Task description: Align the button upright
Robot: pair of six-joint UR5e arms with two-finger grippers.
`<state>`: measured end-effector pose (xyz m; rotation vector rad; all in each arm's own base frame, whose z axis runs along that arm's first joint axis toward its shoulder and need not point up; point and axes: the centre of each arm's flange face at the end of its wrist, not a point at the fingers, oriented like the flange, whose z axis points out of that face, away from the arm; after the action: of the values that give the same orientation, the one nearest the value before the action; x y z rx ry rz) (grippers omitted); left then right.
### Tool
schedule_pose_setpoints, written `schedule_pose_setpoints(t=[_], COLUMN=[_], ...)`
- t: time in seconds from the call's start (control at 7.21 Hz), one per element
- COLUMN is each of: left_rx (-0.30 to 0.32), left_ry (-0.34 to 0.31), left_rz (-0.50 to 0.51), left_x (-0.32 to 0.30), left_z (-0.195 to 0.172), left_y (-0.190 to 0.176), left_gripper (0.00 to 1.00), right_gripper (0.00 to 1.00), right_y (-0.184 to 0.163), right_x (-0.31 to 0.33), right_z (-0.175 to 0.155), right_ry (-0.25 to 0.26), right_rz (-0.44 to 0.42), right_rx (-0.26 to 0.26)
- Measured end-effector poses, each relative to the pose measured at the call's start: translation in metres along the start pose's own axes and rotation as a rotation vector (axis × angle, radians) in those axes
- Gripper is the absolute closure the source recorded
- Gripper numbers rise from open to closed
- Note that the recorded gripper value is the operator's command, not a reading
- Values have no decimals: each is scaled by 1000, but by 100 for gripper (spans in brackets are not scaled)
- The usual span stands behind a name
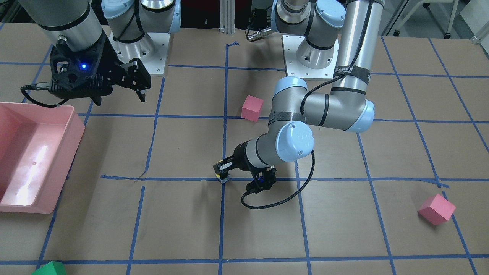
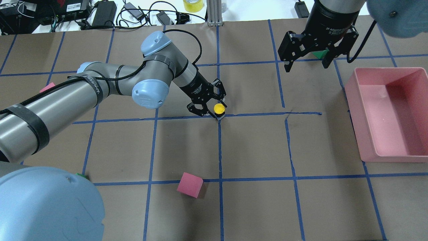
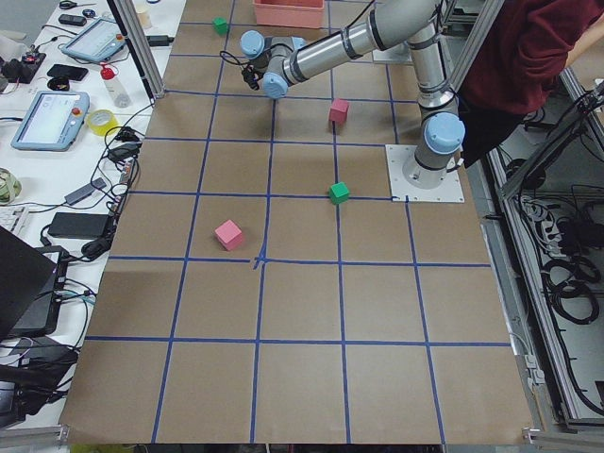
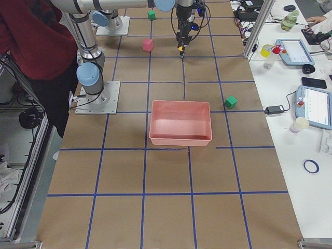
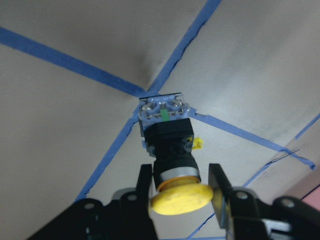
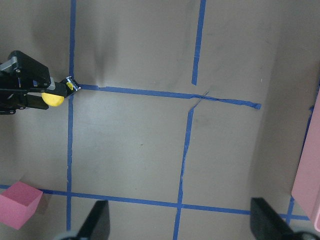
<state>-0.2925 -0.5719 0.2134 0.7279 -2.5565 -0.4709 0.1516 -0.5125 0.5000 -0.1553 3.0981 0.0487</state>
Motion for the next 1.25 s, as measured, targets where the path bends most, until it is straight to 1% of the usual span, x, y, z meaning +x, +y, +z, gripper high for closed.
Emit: schedule_pose_setpoints(t=[0.28,0.42,0.55,0.69,0.83,0.97,1.25], left_rx=[14,53,105,139,164,194,279], left_ry=[0,-12,-42,-81,-140,-215,-348], left_rz=[7,23,47,80,137,215,402], left_x=[3,8,13,17,15,10,-4], left_z=[-6,-18,-37,-64,-96,-129,-194], left_y=[1,2,2,2,5,16,52], left_gripper=[0,0,0,0,0,0,0], right_gripper=[0,0,0,0,0,0,0], right_y=[0,0,0,0,0,0,1], right_x=[0,0,0,-1,-1,-1,-1], right_z=[0,0,0,0,0,2,11], right_ry=[0,0,-1,-1,-2,-2,-2], right_rz=[0,0,0,-1,-1,-2,-2], right_rx=[-1,-1,-2,-1,-1,-3,-18])
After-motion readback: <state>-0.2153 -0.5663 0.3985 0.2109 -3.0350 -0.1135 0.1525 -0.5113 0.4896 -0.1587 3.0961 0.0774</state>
